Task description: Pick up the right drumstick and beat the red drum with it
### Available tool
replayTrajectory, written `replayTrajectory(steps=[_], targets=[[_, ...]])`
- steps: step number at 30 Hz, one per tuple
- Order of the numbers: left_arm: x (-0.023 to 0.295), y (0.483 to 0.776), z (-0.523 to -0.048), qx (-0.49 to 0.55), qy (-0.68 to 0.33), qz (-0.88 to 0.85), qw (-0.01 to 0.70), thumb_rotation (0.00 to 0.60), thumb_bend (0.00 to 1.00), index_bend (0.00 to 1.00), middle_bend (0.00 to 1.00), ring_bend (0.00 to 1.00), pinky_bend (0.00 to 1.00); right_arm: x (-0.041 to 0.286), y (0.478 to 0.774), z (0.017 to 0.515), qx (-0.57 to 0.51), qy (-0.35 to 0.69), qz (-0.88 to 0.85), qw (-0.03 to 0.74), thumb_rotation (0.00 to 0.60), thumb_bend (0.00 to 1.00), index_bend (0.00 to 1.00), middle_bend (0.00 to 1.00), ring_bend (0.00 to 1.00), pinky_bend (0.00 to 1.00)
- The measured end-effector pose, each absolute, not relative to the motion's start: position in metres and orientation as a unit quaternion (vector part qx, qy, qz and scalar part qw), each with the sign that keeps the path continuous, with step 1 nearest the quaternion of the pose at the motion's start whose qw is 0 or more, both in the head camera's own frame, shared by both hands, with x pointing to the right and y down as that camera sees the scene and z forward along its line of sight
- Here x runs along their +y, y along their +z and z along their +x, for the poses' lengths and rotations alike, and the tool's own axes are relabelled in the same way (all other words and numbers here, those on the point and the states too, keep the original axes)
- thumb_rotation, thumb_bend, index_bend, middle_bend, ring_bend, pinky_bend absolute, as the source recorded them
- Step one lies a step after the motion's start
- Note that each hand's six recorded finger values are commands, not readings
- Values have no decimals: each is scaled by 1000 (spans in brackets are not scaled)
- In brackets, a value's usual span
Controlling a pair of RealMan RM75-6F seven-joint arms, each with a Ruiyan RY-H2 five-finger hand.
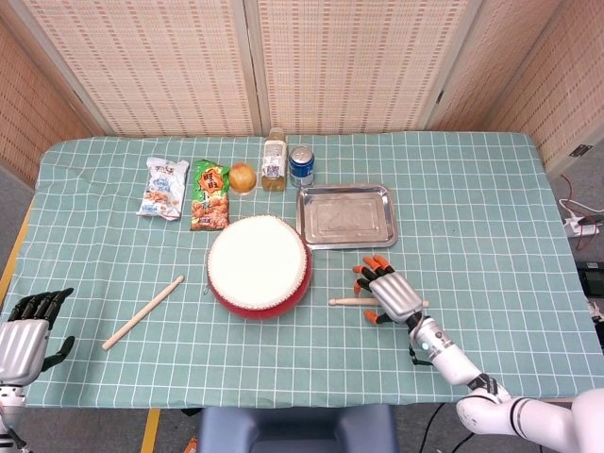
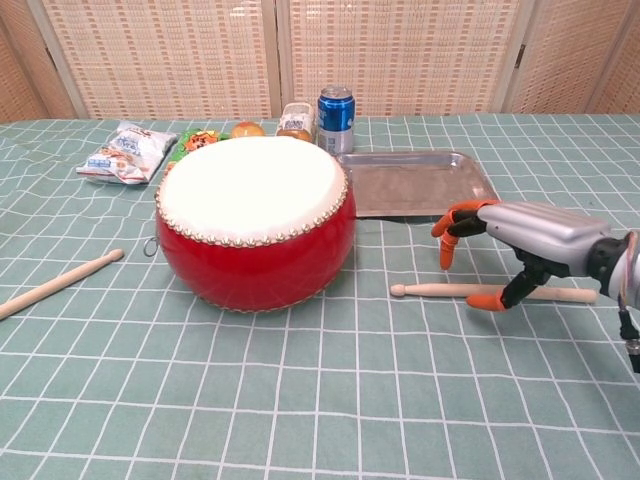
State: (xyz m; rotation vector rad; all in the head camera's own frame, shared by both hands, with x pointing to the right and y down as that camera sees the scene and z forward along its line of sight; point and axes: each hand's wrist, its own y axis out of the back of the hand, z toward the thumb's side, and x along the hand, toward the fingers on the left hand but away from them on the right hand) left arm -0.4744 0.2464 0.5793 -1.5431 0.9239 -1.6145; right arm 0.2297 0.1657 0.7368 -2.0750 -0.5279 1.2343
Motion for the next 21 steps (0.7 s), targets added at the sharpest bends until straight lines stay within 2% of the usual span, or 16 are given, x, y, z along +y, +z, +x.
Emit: replayTrajectory(steps=[21], targets=[[248,582,-479,359,-627,-597,349,600,303,146,164,132,136,165,759,221,-192,482,-788,332,600,344,504,143,0,32]])
